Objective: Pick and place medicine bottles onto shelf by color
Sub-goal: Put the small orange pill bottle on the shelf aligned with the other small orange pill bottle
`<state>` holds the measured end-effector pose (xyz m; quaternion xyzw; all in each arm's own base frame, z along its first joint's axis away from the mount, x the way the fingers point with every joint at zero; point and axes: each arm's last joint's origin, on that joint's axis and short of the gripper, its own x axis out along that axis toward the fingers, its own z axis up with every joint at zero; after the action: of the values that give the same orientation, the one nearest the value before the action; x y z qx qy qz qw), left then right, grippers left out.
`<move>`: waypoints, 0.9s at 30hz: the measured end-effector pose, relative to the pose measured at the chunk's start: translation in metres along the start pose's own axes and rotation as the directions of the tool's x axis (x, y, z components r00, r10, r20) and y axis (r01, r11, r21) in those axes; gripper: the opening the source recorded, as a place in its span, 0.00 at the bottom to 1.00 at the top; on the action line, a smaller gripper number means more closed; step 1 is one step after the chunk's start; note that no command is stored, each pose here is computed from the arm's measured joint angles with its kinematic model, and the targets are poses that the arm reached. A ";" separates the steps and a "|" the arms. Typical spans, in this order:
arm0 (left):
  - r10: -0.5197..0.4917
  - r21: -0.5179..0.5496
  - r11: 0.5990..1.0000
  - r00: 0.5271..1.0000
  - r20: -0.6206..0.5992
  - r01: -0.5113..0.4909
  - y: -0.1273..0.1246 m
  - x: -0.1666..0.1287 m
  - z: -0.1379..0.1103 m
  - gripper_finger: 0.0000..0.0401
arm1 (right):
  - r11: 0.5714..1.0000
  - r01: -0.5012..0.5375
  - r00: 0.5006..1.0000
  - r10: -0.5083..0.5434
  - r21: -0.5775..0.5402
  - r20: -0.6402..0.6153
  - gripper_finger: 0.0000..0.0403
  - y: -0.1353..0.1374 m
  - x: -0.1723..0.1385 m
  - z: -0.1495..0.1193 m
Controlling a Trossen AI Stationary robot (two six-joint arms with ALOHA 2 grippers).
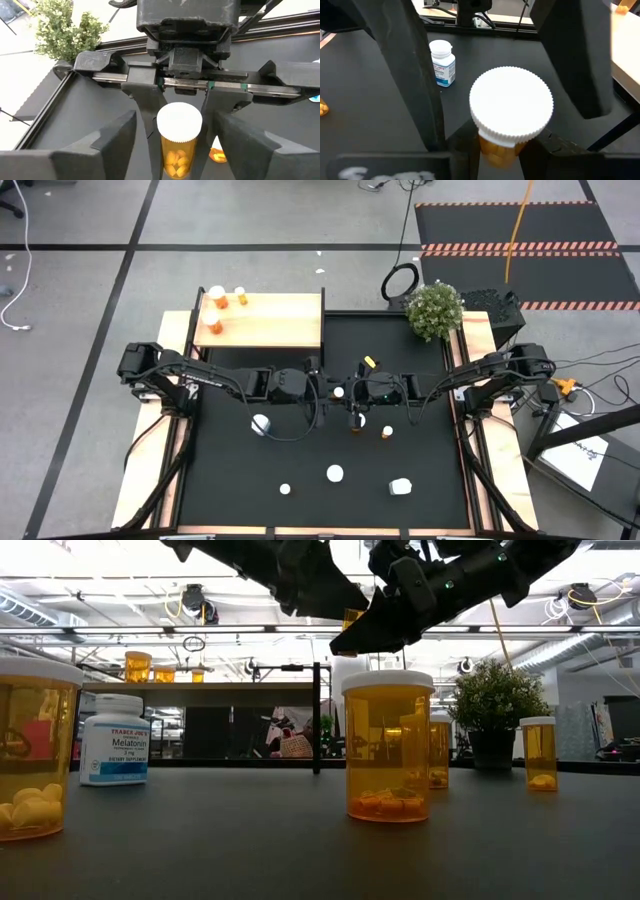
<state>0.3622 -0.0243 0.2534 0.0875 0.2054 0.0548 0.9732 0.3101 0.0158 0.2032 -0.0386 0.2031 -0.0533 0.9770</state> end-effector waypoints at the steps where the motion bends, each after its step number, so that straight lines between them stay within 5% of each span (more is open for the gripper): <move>1: -0.007 -0.003 1.000 1.000 0.001 0.007 0.000 0.000 0.000 0.62 | 1.000 0.000 1.000 0.000 0.000 0.000 0.23 0.000 0.000 0.000; 15: -0.013 -0.008 1.000 1.000 0.001 0.013 0.000 0.000 0.000 0.38 | 1.000 0.000 1.000 0.000 0.000 -0.001 0.23 0.000 0.000 0.000; 27: -0.013 -0.006 1.000 1.000 0.002 0.013 0.000 0.000 0.000 0.33 | 1.000 0.000 1.000 0.000 0.007 -0.001 0.25 0.000 0.000 0.000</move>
<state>0.3623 -0.0247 0.2534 0.0833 0.2051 0.0488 0.9740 0.3101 0.0158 0.2031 -0.0352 0.2034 -0.0538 0.9770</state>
